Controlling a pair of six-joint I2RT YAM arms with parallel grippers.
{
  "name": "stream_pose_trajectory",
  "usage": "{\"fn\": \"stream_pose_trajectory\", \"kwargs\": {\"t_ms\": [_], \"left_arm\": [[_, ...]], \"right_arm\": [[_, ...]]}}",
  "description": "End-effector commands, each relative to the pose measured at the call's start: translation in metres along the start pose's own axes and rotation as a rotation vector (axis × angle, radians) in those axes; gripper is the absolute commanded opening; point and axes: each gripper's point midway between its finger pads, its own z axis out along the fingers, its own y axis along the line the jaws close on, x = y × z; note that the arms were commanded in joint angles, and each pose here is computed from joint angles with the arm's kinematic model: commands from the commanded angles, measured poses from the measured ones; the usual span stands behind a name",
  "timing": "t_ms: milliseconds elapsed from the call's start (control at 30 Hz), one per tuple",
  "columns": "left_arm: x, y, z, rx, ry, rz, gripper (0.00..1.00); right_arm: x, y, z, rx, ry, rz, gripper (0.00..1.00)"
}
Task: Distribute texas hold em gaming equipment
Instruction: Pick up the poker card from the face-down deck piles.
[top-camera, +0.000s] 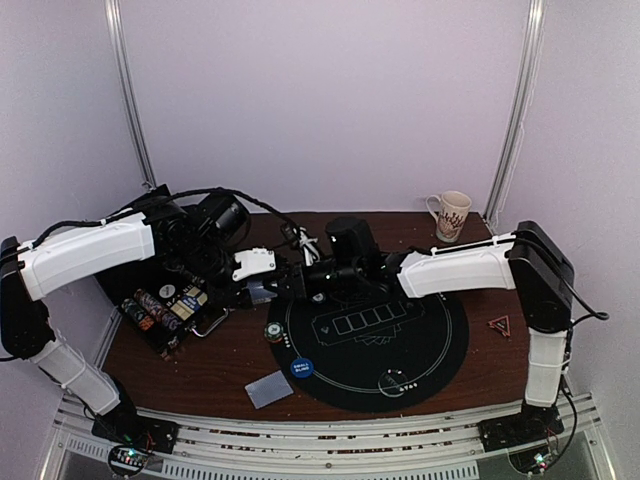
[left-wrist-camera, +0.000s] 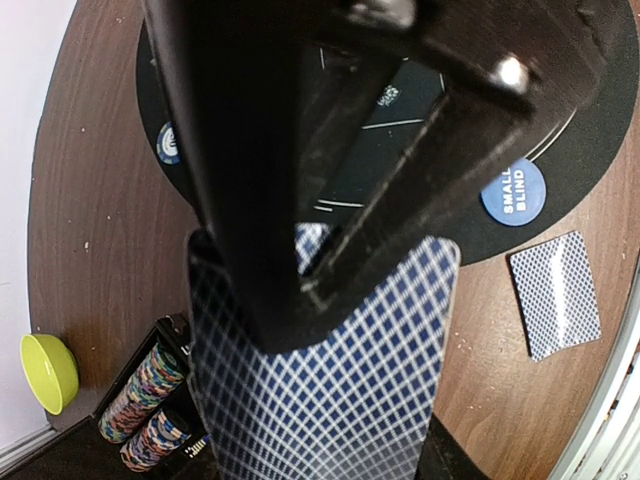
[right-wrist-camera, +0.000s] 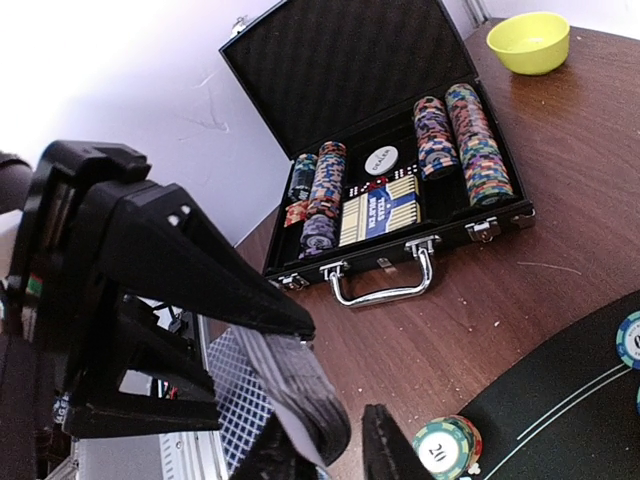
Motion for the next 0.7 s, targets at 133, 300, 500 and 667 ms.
{"fn": "stream_pose_trajectory", "kwargs": {"t_ms": [133,300,500,667], "left_arm": [[-0.005,-0.002,-0.005,0.004,-0.031,0.011,0.47],[-0.001,-0.003,-0.003,0.005,-0.019,0.010,0.47],[0.002,-0.005,0.000,0.010,-0.007,0.007,0.47],[0.003,-0.005,-0.001,0.004,-0.008,0.008,0.48]], "right_arm": [[-0.007,-0.002,-0.019,0.084,0.018,-0.039,0.01],[-0.006,-0.007,-0.030,0.143,0.041,-0.074,0.00],[-0.013,0.000,-0.045,0.148,0.035,-0.095,0.00],[-0.018,0.003,-0.067,0.133,0.016,-0.085,0.00]]}}
